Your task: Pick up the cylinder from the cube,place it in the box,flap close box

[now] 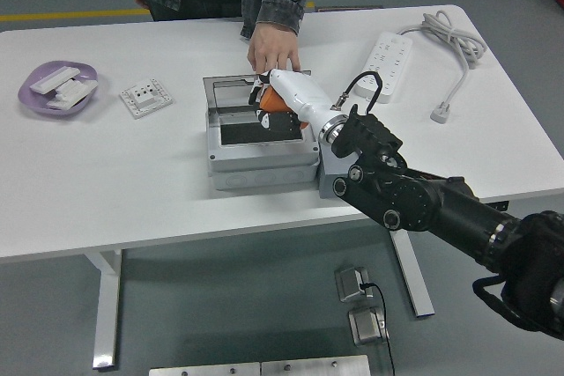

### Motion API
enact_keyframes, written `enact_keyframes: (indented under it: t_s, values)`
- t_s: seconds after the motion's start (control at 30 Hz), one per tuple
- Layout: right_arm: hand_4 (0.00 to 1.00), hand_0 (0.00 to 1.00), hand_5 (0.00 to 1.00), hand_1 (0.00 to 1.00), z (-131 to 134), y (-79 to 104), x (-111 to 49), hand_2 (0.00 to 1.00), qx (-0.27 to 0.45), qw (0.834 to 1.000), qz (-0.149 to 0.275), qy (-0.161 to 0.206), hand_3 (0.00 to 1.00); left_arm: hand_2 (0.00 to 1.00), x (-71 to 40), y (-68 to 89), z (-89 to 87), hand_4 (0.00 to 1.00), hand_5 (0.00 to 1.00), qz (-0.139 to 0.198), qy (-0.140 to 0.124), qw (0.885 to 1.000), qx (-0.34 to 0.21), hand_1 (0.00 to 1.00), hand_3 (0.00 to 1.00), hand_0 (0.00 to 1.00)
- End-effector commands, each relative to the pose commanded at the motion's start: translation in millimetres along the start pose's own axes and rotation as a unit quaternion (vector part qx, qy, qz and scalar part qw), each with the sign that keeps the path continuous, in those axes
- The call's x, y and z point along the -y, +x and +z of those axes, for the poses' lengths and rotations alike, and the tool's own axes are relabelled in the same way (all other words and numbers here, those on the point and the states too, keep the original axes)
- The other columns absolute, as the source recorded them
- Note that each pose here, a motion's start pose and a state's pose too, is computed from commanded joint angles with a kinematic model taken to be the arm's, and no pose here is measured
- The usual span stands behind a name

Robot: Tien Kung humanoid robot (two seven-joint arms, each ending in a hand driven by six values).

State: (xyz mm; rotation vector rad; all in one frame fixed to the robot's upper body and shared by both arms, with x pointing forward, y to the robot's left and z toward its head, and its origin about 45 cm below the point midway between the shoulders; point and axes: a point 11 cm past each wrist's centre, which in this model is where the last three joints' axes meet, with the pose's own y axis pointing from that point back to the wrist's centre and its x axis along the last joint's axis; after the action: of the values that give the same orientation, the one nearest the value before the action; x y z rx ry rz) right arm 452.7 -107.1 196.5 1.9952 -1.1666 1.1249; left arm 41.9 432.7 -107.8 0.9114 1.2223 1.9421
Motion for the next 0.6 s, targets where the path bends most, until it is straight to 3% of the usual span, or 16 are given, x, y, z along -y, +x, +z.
enact_keyframes:
  t_s: [0.13, 0.17, 0.33, 0.37, 0.53, 0.57, 0.6]
  values:
    - [0.002, 0.198, 0.002, 0.311, 0.3, -1.3, -0.2, 0.453, -0.003, 1.0, -0.005, 0.0, 0.319, 0.684, 0.0, -0.7, 0.3, 0.681, 0.844, -0.001, 0.0, 1.0, 0.0, 0.683, 0.776, 0.635]
    - [0.002, 0.359, 0.002, 0.475, 0.4, -1.6, -0.3, 0.572, -0.004, 1.0, -0.006, 0.0, 0.604, 0.684, 0.0, -0.9, 0.3, 0.68, 0.844, -0.001, 0.0, 1.0, 0.0, 0.683, 0.776, 0.635]
    - [0.002, 0.359, 0.002, 0.475, -0.6, -0.6, 0.0, 0.572, -0.006, 1.0, -0.006, 0.003, 0.604, 0.684, 0.1, -1.5, 0.6, 0.68, 0.844, -0.001, -0.001, 1.0, 0.001, 0.683, 0.776, 0.635]
    - [0.539, 0.491, 0.052, 0.63, -0.7, -0.3, 0.1, 0.738, -0.006, 1.0, -0.005, 0.003, 0.895, 0.683, 0.1, -1.6, 0.8, 0.679, 0.844, -0.001, -0.001, 1.0, 0.001, 0.683, 0.776, 0.635]
    - [0.539, 0.491, 0.052, 0.63, -0.8, 1.8, 0.3, 0.738, -0.005, 1.0, 0.002, 0.003, 0.895, 0.683, 0.1, -2.5, 2.0, 0.679, 0.844, -0.002, -0.001, 1.0, 0.001, 0.683, 0.776, 0.635]
    - [0.77, 0.753, 0.132, 0.742, -0.7, 2.2, 0.3, 0.834, -0.004, 1.0, 0.003, 0.003, 0.998, 0.682, 0.2, -2.9, 2.1, 0.679, 0.846, -0.002, -0.001, 1.0, 0.001, 0.682, 0.776, 0.634]
    - [0.77, 0.753, 0.132, 0.742, -0.6, 2.4, 0.3, 0.834, -0.003, 1.0, 0.004, 0.003, 0.998, 0.682, 0.2, -3.4, 2.2, 0.679, 0.846, -0.003, -0.001, 1.0, 0.001, 0.682, 0.776, 0.634]
